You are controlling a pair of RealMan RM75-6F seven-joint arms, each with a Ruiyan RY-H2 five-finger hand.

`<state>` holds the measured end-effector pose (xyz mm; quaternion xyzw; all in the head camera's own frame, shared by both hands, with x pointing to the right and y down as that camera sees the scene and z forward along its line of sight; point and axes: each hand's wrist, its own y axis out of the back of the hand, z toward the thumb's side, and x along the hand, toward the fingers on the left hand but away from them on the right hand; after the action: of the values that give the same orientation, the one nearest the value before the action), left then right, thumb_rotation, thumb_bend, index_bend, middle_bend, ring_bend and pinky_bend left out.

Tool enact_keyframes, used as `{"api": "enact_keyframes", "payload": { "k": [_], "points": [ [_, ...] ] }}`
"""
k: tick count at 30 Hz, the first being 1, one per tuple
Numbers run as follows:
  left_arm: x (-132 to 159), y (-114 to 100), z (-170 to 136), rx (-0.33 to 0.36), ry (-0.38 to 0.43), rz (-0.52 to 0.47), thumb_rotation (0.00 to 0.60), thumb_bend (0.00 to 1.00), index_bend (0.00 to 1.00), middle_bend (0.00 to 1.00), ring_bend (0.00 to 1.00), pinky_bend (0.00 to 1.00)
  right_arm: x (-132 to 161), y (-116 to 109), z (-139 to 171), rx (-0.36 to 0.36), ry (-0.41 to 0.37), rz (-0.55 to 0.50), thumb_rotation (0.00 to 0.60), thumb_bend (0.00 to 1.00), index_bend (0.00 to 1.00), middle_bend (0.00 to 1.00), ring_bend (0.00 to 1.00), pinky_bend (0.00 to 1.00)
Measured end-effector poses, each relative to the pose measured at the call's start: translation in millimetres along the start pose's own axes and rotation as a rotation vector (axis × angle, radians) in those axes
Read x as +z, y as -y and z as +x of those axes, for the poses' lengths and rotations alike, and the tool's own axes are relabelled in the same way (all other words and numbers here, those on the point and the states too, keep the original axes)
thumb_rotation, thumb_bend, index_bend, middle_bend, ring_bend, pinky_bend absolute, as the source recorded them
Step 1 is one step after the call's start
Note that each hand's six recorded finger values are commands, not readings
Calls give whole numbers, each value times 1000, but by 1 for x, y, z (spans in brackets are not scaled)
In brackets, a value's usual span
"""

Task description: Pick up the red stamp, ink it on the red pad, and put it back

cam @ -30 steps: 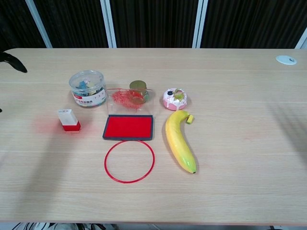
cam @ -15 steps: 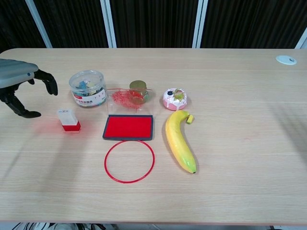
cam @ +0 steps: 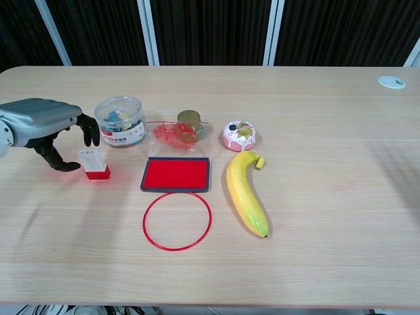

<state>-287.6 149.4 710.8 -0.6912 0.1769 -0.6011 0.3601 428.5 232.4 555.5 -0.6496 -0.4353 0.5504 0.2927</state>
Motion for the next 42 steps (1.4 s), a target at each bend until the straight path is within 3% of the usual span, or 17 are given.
{"api": "enact_keyframes", "payload": {
  "k": [13, 42],
  "points": [
    [6, 11, 5, -26, -5, -11, 600, 284, 359, 363, 162, 245, 0, 0, 0, 2, 0, -3, 600, 124, 0, 0, 0, 177],
    [8, 14, 9, -14, 0, -18, 600, 373, 441, 451, 195, 275, 0, 1, 1, 4, 2, -12, 600, 138, 0, 0, 0, 177]
  ]
}}
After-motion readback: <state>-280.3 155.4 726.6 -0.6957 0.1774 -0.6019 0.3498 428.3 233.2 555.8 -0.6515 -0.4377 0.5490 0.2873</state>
